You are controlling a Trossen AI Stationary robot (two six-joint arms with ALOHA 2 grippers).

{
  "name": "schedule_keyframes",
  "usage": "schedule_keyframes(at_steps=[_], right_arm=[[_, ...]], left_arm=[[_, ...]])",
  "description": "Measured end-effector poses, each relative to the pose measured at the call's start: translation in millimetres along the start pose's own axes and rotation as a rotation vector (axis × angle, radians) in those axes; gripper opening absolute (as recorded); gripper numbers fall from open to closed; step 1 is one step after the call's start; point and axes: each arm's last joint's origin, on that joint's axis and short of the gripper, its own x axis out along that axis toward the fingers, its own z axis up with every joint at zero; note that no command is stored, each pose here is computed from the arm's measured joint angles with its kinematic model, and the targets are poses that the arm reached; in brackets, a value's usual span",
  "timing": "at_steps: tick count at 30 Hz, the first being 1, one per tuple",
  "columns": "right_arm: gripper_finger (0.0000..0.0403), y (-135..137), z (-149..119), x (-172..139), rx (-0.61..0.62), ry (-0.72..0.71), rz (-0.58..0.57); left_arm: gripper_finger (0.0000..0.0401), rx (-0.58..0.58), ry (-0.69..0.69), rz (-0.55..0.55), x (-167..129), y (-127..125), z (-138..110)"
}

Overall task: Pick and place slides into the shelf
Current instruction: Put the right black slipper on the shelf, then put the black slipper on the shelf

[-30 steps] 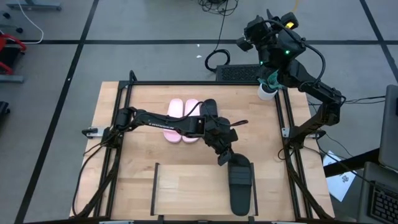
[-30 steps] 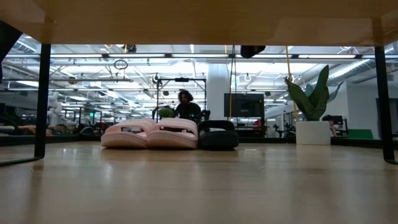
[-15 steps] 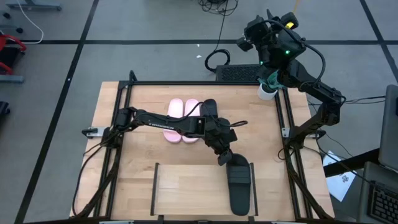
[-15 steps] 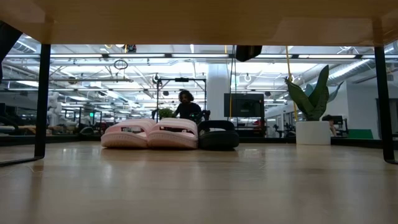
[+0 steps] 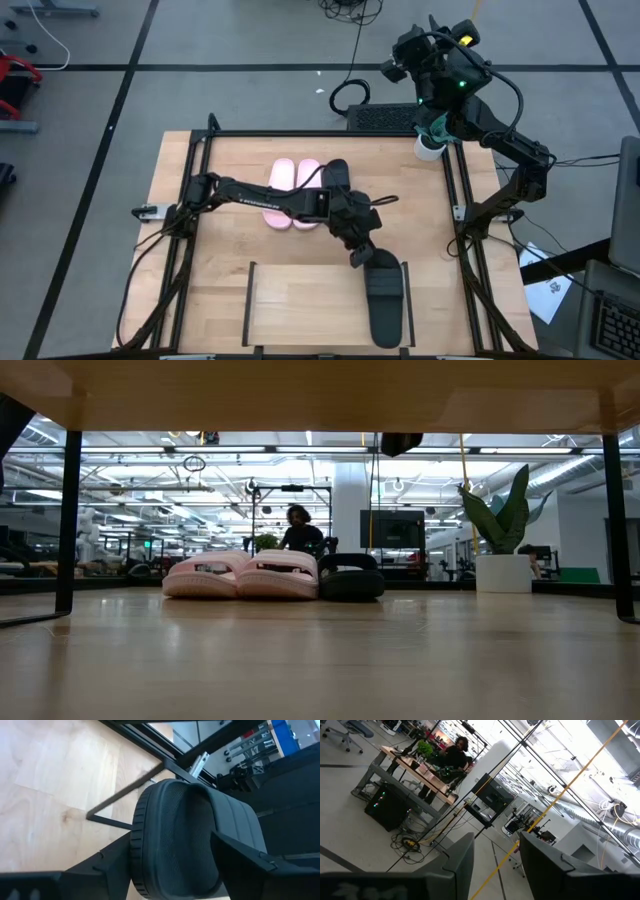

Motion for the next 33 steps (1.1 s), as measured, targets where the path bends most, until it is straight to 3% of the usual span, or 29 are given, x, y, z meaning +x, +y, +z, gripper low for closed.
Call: schedule_keyframes(at_steps=[20, 33], right_arm=[[0.0146, 0, 0, 0, 0.000, 0.000, 0.000], [0.0146, 0, 0, 0, 0.001, 0.000, 0.000]], left_arm=[[0.0253, 0.022, -0.013, 0.015, 1, -2, -1], [0.0253, 0.007, -0.017, 0.103, -5, 12, 2]])
